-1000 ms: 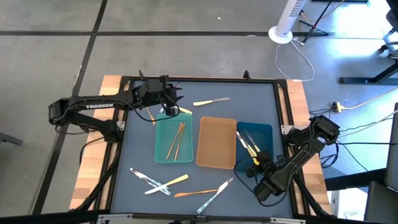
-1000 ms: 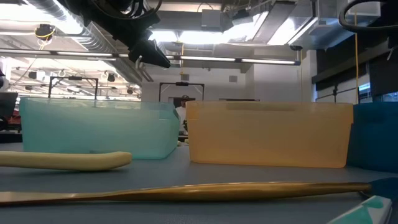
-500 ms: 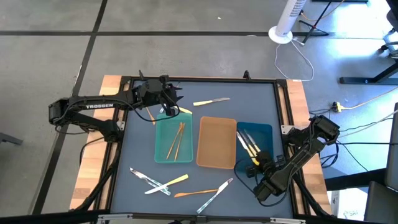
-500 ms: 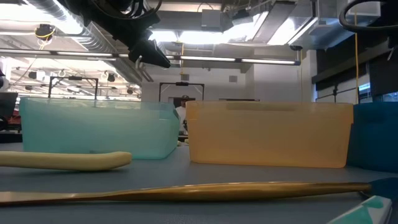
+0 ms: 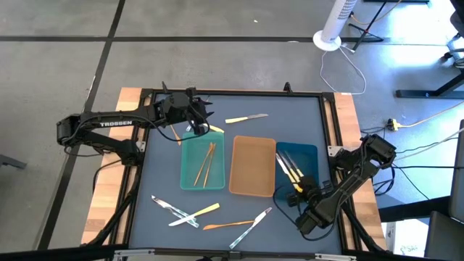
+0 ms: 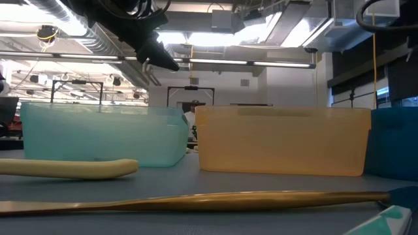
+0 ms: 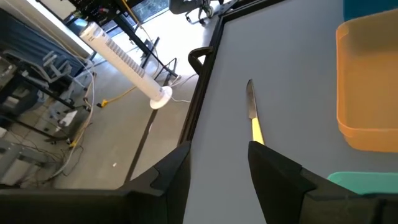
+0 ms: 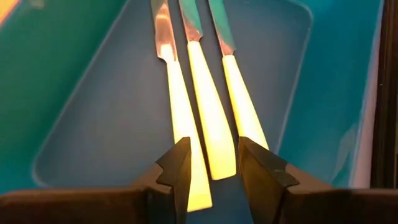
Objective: Sort silverware by color (type)
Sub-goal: Put the blue knife into the orange bin
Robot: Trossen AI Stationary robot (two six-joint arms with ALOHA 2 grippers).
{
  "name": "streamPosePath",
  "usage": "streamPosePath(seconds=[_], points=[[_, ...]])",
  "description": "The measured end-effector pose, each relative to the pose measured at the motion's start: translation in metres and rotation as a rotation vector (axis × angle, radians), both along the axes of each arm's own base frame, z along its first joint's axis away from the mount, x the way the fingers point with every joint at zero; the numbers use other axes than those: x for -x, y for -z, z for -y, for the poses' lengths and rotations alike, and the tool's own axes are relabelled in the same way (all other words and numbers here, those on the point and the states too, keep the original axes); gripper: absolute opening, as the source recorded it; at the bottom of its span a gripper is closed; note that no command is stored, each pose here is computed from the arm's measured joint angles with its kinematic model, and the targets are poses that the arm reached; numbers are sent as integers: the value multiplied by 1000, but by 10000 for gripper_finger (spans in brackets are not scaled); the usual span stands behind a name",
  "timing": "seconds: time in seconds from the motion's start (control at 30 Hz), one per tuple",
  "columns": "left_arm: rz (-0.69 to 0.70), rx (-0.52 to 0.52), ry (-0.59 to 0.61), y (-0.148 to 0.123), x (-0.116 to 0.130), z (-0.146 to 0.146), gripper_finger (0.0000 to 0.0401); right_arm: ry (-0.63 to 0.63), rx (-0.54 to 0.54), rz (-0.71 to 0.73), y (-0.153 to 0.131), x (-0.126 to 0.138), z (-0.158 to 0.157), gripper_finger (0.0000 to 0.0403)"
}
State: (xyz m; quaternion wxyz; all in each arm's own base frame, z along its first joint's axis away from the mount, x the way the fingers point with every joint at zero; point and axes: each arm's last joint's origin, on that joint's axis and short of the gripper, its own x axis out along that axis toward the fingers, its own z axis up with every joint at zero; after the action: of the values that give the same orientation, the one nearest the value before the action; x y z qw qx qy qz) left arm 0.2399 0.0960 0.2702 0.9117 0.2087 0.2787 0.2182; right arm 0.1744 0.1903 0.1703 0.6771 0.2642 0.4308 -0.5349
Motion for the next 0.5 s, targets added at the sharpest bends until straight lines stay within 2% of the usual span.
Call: streamPosePath(seconds=[0.37,0.5], points=[[90,122,-83,0,1,-4,153,-2,82,-55,-42,-4,-4,120],[144,186,-151,-2,4,-11,153,-39,109,18,-57,-8,-6,120]])
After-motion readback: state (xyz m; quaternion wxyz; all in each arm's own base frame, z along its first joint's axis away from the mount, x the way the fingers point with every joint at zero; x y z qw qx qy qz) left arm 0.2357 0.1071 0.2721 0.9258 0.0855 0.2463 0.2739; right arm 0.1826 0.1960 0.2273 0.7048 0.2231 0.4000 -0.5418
